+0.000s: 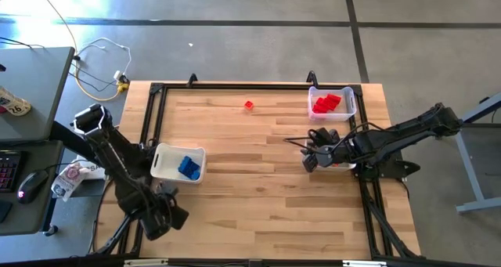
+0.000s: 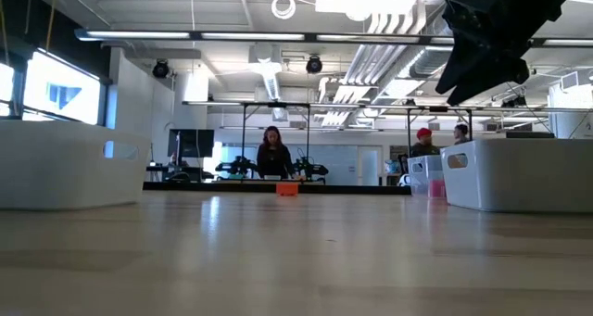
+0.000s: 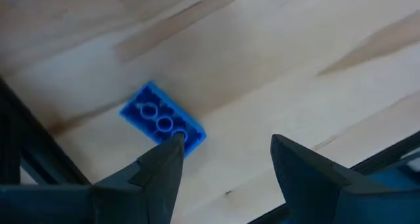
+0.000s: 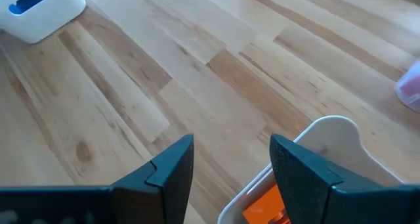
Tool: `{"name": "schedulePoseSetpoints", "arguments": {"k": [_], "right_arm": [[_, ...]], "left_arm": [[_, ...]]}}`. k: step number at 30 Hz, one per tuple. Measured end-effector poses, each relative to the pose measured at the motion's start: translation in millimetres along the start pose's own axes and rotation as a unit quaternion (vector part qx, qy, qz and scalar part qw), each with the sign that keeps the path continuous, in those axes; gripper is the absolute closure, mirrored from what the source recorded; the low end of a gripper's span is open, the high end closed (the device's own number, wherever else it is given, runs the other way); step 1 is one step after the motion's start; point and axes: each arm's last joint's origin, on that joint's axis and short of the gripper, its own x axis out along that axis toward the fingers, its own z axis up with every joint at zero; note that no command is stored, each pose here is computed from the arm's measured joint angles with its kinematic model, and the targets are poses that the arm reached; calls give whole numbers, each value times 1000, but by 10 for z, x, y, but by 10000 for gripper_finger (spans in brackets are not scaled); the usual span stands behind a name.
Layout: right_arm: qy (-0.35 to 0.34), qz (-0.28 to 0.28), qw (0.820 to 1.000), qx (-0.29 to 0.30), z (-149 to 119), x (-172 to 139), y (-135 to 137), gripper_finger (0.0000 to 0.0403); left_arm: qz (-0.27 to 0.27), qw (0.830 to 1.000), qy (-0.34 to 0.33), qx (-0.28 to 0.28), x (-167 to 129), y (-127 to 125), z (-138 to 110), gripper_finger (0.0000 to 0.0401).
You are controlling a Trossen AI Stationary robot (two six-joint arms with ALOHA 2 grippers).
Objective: Sort & place blocks by color
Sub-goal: Put the blue game piece into the white bin
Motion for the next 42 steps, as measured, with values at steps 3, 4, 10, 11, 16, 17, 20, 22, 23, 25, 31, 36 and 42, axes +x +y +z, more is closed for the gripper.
{"name": "schedulePoseSetpoints", "arguments": {"k": [3, 4, 10, 11, 16, 17, 20, 22, 23, 25, 31, 36, 42], "right_arm": [[-7, -5, 1000, -1, 5, 0, -3, 218], [-8, -6, 1000, -5, 5, 1, -4, 218], [-8, -6, 1000, -13, 5, 0, -4, 218], [-8, -6, 1000, -13, 5, 1, -4, 218], [-7, -5, 1000, -17, 4, 0, -3, 218], [-6, -5, 1000, -20, 4, 0, -3, 218], [-6, -4, 1000, -22, 4, 0, -2, 218], [-6, -4, 1000, -22, 3, 0, -2, 218], [-6, -4, 1000, -22, 3, 0, -2, 218], [-5, -4, 1000, -26, 3, 0, -2, 218], [3, 2, 1000, -30, -2, 0, 1, 218], [15, 12, 999, -30, -9, 0, 6, 218], [18, 14, 999, -32, -11, 0, 7, 218]], "left_arm": [[4, 999, -2, -36, -4, 26, -26, 188], [6, 999, -3, -47, -6, 35, -34, 188], [28, 995, -16, -94, 83, 35, -73, 188], [32, 995, -19, -97, 107, 30, -79, 188], [51, 991, -29, -119, 209, 13, -111, 188], [56, 990, -29, -122, 226, 11, -118, 188], [69, 989, -29, -127, 281, 5, -137, 188], [76, 988, -29, -128, 317, -1, -150, 188], [80, 988, -29, -128, 332, -3, -155, 188], [89, 987, -30, -128, 369, -5, -166, 188], [111, 985, -28, -130, 450, -10, -188, 188], [128, 982, -34, -133, 535, -16, -203, 188], [149, 978, -41, -138, 640, -33, -197, 188]]}}
